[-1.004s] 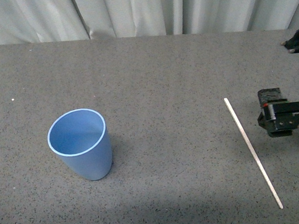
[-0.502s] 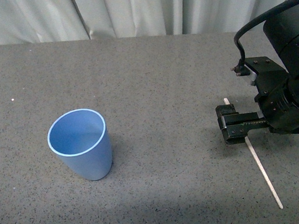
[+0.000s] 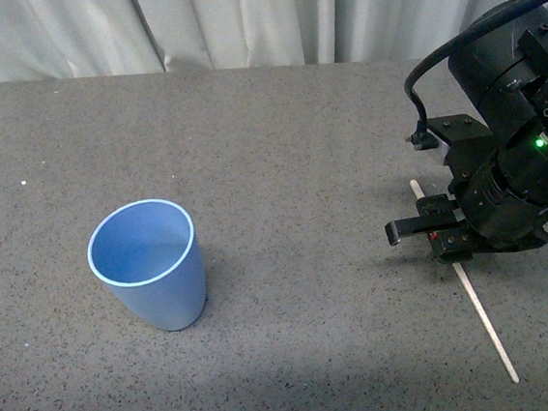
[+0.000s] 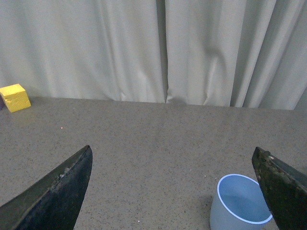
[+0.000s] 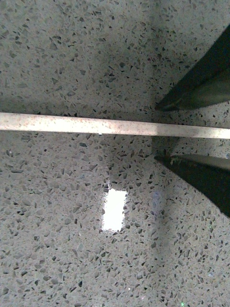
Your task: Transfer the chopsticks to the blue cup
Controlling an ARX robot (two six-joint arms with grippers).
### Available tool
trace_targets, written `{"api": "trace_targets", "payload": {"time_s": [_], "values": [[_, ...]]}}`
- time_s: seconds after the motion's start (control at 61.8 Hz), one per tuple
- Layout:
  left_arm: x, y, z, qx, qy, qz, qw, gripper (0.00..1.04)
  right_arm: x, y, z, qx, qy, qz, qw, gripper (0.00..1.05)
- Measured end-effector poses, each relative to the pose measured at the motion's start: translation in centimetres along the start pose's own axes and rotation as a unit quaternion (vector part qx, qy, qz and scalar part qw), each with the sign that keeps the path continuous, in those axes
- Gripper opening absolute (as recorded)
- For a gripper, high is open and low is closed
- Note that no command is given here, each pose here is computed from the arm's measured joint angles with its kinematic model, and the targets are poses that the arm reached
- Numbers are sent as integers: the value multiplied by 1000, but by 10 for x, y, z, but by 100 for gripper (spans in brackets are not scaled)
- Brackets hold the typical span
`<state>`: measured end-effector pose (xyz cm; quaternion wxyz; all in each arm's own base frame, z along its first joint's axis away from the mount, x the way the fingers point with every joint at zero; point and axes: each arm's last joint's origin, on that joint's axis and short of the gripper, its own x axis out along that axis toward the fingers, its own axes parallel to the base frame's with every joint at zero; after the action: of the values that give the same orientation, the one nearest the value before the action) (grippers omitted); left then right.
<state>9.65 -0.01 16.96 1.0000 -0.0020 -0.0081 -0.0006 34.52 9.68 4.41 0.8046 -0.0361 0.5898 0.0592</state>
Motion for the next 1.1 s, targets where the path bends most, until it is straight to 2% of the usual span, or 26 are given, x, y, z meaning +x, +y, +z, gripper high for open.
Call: {"api": "trace_targets", "payload": {"time_s": [0.13, 0.275, 0.453, 0.502, 0.583, 0.648, 0.68, 0.745, 0.81, 0.907, 1.004, 1.101], "values": [[0, 0, 0, 0, 0, 0, 1000, 98, 0, 0, 0, 2, -1, 0, 1000, 1], [0, 0, 0, 0, 0, 0, 1000, 98, -2, -1, -1, 5, -22, 2, 1000, 1], [0, 0, 0, 0, 0, 0, 1000, 98, -27, 0, -12, -12, -160, 39, 986, 1], [0, 0, 0, 0, 0, 0, 1000, 98, -40, 3, -12, -22, -214, 58, 975, 1], [0, 0, 0, 0, 0, 0, 1000, 98, -66, 11, -11, -51, -313, 99, 943, 1], [0, 0, 0, 0, 0, 0, 1000, 98, -85, 21, -11, -84, -388, 143, 907, 1], [0, 0, 0, 0, 0, 0, 1000, 98, -96, 28, -11, -107, -431, 162, 881, 1], [0, 0, 0, 0, 0, 0, 1000, 98, -109, 39, -9, -139, -476, 198, 845, 1], [0, 0, 0, 0, 0, 0, 1000, 98, -117, 50, -8, -167, -495, 241, 818, 1], [0, 0, 0, 0, 0, 0, 1000, 98, -120, 65, -6, -193, -490, 298, 796, 1], [0, 0, 0, 0, 0, 0, 1000, 98, -121, 85, 7, -205, -480, 355, 776, 1], [0, 0, 0, 0, 0, 0, 1000, 98, -119, 100, 20, -209, -472, 382, 767, 1]]}}
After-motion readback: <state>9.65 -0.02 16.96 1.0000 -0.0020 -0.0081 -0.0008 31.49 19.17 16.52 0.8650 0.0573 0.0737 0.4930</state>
